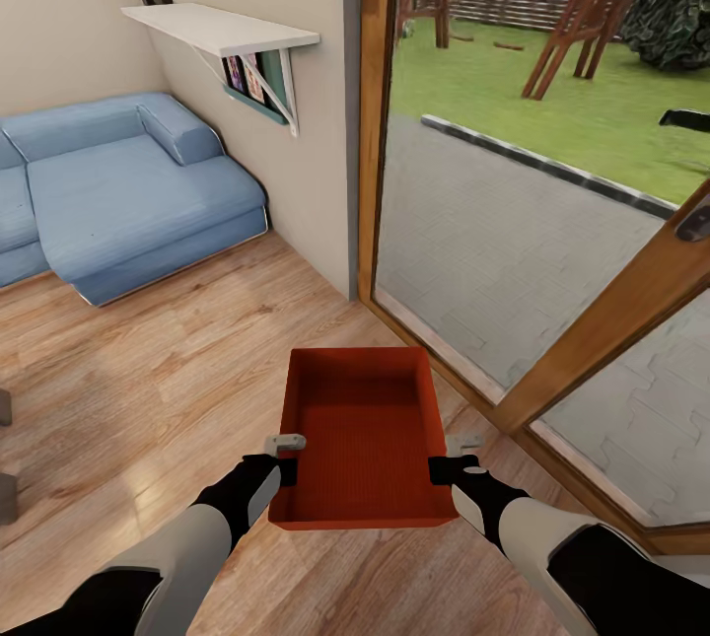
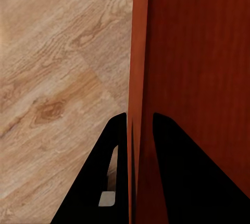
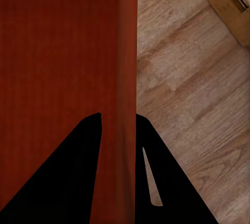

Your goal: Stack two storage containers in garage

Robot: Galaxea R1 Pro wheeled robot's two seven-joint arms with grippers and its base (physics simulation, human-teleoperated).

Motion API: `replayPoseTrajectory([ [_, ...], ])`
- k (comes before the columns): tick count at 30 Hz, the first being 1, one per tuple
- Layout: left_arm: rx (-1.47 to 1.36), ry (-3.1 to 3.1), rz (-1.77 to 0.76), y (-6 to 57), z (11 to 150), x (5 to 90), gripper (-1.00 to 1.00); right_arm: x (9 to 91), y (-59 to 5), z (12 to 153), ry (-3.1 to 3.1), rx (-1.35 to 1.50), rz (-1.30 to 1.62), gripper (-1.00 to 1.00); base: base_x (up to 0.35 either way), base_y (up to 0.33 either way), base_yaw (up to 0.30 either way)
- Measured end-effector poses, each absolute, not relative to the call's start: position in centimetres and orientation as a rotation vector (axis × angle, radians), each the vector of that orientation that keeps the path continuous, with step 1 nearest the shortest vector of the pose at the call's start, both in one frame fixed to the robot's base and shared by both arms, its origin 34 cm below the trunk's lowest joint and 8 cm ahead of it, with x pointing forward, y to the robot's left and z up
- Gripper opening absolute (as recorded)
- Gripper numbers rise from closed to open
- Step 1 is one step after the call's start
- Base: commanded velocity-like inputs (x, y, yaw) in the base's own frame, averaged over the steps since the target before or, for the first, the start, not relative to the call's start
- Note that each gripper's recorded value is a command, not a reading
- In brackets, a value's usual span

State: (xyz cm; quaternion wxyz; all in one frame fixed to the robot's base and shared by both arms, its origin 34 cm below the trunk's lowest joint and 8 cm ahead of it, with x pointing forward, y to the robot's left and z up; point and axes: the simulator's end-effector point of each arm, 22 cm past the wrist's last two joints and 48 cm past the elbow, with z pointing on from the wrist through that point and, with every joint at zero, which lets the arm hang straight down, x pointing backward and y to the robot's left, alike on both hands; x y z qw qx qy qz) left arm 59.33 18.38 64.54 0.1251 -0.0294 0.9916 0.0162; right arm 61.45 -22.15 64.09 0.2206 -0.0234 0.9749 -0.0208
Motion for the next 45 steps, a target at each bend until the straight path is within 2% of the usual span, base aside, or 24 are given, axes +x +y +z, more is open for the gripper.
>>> replayPoseTrajectory([
  [45, -0.091, 2.889, 0.047, 18.45, 64.54, 59.33, -1.0, 61.52, -22.08, 64.13, 2.697, -0.069, -0.058, -1.0, 0.0, 0.0, 0.0],
])
